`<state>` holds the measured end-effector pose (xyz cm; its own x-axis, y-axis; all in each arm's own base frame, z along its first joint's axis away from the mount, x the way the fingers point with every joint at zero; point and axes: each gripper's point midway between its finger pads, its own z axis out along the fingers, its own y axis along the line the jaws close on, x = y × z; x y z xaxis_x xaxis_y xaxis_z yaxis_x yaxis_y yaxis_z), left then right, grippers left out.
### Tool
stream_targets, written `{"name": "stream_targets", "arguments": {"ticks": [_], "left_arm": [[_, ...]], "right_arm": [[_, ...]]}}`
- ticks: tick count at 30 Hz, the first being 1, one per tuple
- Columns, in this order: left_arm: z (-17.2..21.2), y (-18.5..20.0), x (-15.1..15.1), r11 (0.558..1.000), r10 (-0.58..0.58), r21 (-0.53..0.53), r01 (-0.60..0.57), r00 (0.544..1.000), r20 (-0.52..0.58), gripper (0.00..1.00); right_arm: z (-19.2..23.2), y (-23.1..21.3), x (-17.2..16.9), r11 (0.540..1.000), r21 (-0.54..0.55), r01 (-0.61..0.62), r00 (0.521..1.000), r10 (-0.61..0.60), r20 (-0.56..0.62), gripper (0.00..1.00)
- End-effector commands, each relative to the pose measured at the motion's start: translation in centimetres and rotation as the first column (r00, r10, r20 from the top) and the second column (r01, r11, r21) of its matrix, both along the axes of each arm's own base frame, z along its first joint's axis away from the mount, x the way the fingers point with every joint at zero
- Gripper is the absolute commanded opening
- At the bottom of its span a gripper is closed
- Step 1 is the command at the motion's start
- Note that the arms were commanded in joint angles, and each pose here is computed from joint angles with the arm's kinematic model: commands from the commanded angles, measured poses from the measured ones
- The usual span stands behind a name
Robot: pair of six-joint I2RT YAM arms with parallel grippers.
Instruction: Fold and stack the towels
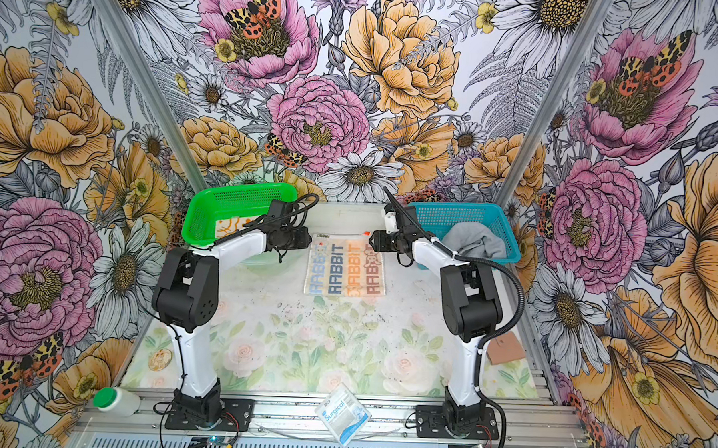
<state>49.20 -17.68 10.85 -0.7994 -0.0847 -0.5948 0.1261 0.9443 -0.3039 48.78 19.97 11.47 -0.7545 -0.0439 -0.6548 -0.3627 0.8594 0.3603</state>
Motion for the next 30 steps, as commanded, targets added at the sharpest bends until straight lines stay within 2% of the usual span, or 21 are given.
{"name": "stream_targets", "arguments": {"ticks": [1, 3, 6, 10, 15, 18, 25, 30], "left_arm": [[2.8, -1.0, -1.7, 1.000, -0.019, 0.021, 0.017, 0.997, 0.080, 0.34], [3.9, -1.5, -3.4, 1.000, -0.028, 0.013, 0.026, 0.995, 0.094, 0.36], [3.5, -3.1, -6.3, 0.998, -0.067, 0.000, 0.067, 0.995, 0.075, 0.37], [1.6, -4.8, -9.3, 0.996, -0.075, -0.049, 0.076, 0.997, 0.021, 0.30], [-1.6, -5.8, -10.9, 0.984, -0.060, -0.167, 0.054, 0.998, -0.030, 0.25], [-3.4, -5.5, -11.5, 0.986, -0.048, -0.160, 0.038, 0.997, -0.062, 0.25], [-7.4, -4.1, -13.6, 0.994, -0.030, -0.105, 0.014, 0.987, -0.157, 0.24], [-8.9, -3.3, -14.8, 0.997, -0.010, -0.075, -0.004, 0.982, -0.191, 0.24]], "right_arm": [[3.1, 1.5, -2.3, 0.997, 0.051, -0.057, 0.997, 0.053, 0.064, 0.62], [2.7, 1.9, -4.1, 0.995, 0.063, -0.074, 0.997, 0.072, 0.038, 0.64], [1.7, 2.7, -6.9, 0.990, 0.093, -0.102, 0.995, 0.103, -0.007, 0.65], [0.2, 3.7, -9.2, 0.987, 0.125, -0.100, 0.993, 0.107, -0.049, 0.64], [-2.2, 4.8, -10.2, 0.972, 0.223, -0.069, 0.987, 0.100, -0.128, 0.60], [-3.3, 4.8, -10.8, 0.970, 0.238, -0.050, 0.984, 0.089, -0.155, 0.59], [-6.0, 3.2, -12.3, 0.988, 0.155, -0.004, 0.972, 0.040, -0.233, 0.58], [-7.6, 2.7, -13.8, 0.990, 0.142, 0.008, 0.958, 0.033, -0.284, 0.58]]}}
